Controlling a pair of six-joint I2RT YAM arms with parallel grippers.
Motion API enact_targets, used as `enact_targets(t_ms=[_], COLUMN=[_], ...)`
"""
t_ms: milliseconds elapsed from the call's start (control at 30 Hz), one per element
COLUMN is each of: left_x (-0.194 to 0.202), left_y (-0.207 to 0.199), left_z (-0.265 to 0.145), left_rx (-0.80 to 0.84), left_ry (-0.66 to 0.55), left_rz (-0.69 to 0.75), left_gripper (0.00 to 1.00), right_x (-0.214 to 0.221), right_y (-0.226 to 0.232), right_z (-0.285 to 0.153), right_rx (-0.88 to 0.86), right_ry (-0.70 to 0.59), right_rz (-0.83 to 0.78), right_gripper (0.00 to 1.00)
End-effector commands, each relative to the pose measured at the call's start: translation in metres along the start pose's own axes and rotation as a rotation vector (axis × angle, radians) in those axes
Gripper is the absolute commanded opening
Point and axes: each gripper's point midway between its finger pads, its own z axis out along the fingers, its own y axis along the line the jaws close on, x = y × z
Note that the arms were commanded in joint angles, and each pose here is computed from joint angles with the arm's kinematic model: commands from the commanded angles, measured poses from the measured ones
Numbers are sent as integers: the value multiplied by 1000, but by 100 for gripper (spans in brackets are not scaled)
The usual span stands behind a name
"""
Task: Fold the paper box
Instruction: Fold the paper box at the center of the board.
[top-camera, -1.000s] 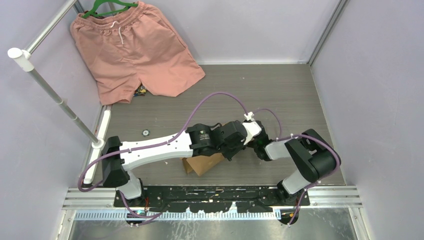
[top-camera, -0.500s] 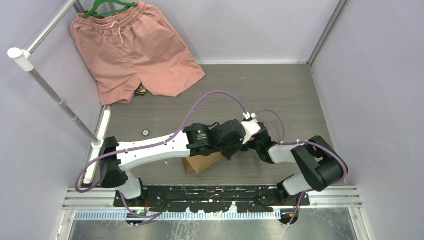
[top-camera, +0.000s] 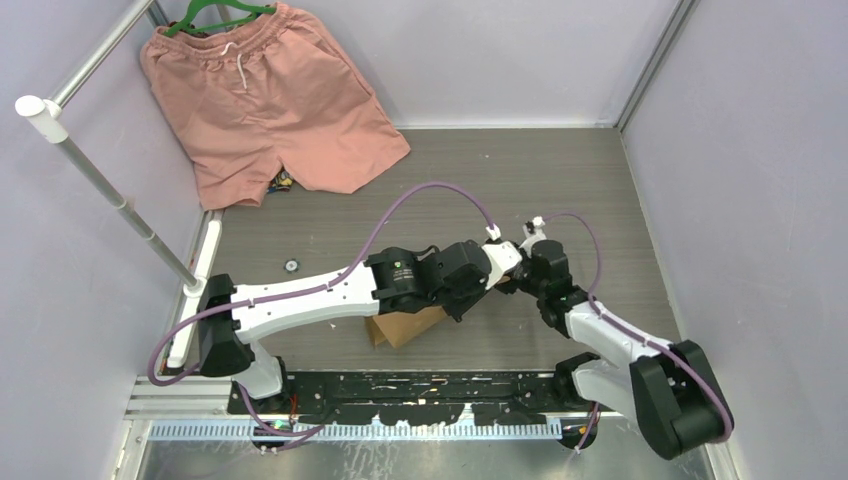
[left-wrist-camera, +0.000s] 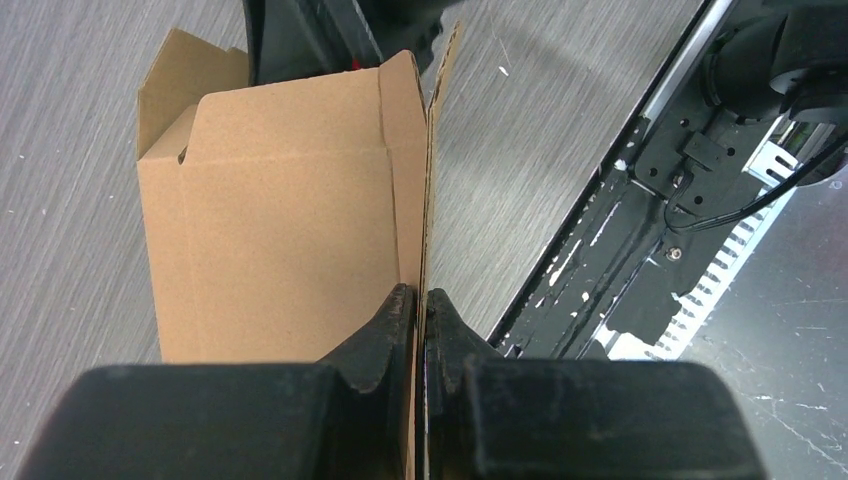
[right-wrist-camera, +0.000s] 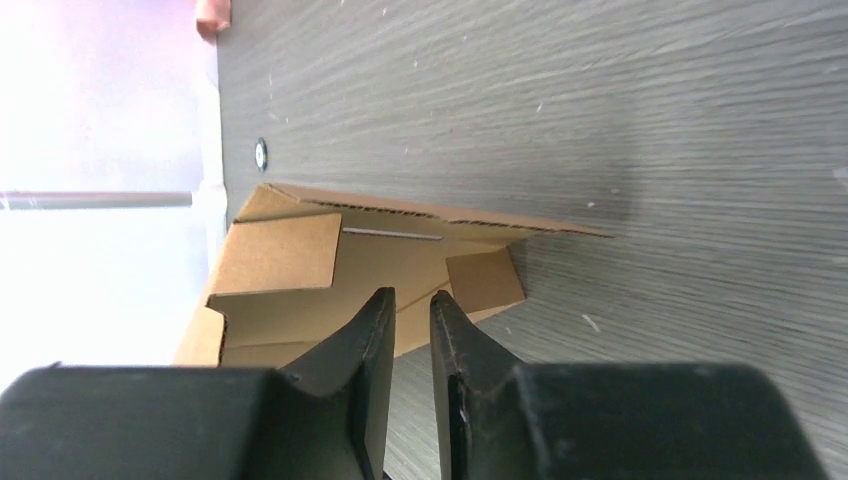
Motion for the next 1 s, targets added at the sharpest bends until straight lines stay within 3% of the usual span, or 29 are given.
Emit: enact_targets(t_ms=[0, 300, 967], left_x=[-17, -18, -21], left_y=[-5, -12, -25], left_z=[-16, -17, -16], left_rx=[19, 35, 78], left_ry=[-65, -64, -67], left_rz=[-17, -15, -17], left_gripper=[7, 7, 8], right_x=[-15, -49, -96], right_y=[-5, -12, -3], right_z=[-16, -23, 29], right_rx=[11, 31, -31], right_ry=[-29, -148, -138], right_rz=[14, 70, 108], right_gripper=[26, 27, 32])
